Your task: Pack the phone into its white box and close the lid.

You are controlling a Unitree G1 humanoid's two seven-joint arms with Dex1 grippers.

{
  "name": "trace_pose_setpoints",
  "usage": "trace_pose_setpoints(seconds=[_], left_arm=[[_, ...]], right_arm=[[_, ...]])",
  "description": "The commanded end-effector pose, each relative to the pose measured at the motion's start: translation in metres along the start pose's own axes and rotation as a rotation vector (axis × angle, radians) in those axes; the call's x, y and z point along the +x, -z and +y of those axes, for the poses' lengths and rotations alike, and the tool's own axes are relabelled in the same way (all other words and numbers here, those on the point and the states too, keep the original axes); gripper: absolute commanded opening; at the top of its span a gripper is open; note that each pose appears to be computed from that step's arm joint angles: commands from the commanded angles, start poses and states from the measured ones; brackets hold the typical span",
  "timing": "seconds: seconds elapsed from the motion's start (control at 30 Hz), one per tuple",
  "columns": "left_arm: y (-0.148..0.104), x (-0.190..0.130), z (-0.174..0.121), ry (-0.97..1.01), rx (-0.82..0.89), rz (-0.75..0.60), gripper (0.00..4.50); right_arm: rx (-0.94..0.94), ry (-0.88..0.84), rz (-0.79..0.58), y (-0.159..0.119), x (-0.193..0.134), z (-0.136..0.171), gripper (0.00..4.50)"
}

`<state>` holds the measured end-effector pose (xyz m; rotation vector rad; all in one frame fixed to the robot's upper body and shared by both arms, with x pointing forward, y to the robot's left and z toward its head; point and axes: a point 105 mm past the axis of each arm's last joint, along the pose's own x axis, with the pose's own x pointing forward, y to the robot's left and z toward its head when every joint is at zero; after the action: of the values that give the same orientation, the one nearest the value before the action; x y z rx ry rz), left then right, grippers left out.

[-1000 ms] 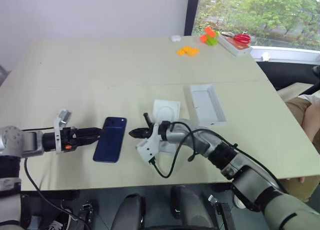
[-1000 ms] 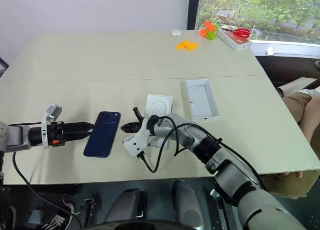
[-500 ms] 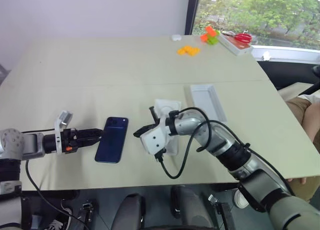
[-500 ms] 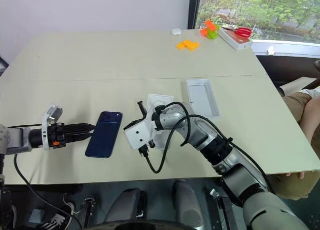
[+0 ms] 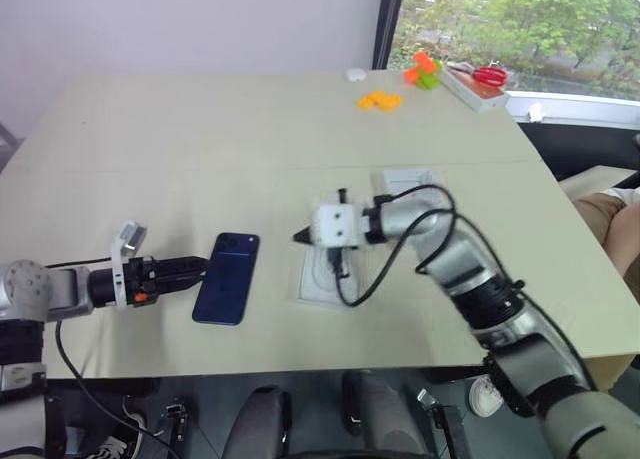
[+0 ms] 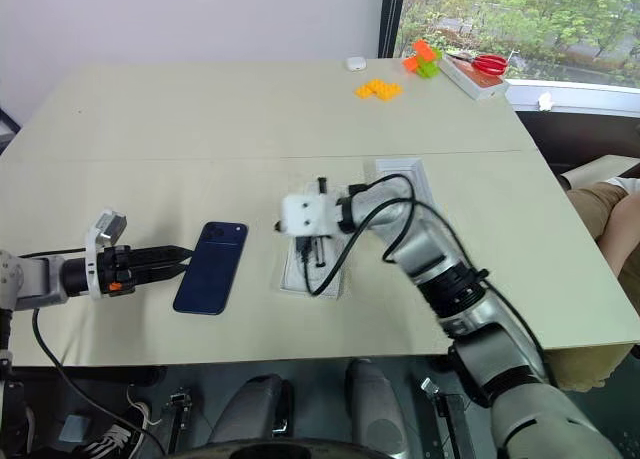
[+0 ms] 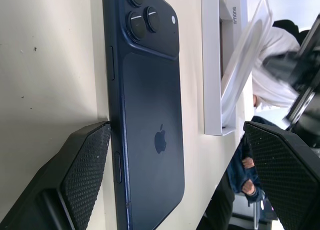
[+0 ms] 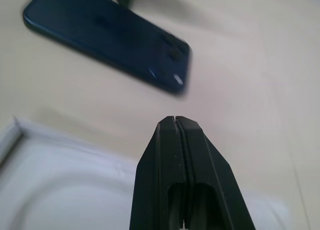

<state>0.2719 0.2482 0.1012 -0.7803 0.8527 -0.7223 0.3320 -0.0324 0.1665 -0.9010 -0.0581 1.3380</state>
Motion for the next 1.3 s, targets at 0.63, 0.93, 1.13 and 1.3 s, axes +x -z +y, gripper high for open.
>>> trace_pose_setpoints(seconds=[0.63, 0.93, 1.13, 1.3], left_arm=[[0.007, 0.000, 0.005, -0.012, -0.006, 0.006, 4.50], [0.005, 0.002, 0.002, 0.002, -0.006, -0.003, 4.50], [0.004, 0.002, -0.004, 0.018, -0.006, -0.009, 4.50], [0.003, 0.003, -0.005, 0.022, -0.004, -0.013, 4.50]], right_arm=[[-0.237, 0.079, 0.177, 0.049, -0.005, -0.021, 0.02], [-0.285, -0.015, 0.232, 0.065, 0.002, 0.011, 0.02], [-0.310, -0.161, 0.194, 0.049, 0.002, 0.050, 0.02], [-0.283, -0.178, 0.155, 0.034, 0.003, 0.056, 0.02]])
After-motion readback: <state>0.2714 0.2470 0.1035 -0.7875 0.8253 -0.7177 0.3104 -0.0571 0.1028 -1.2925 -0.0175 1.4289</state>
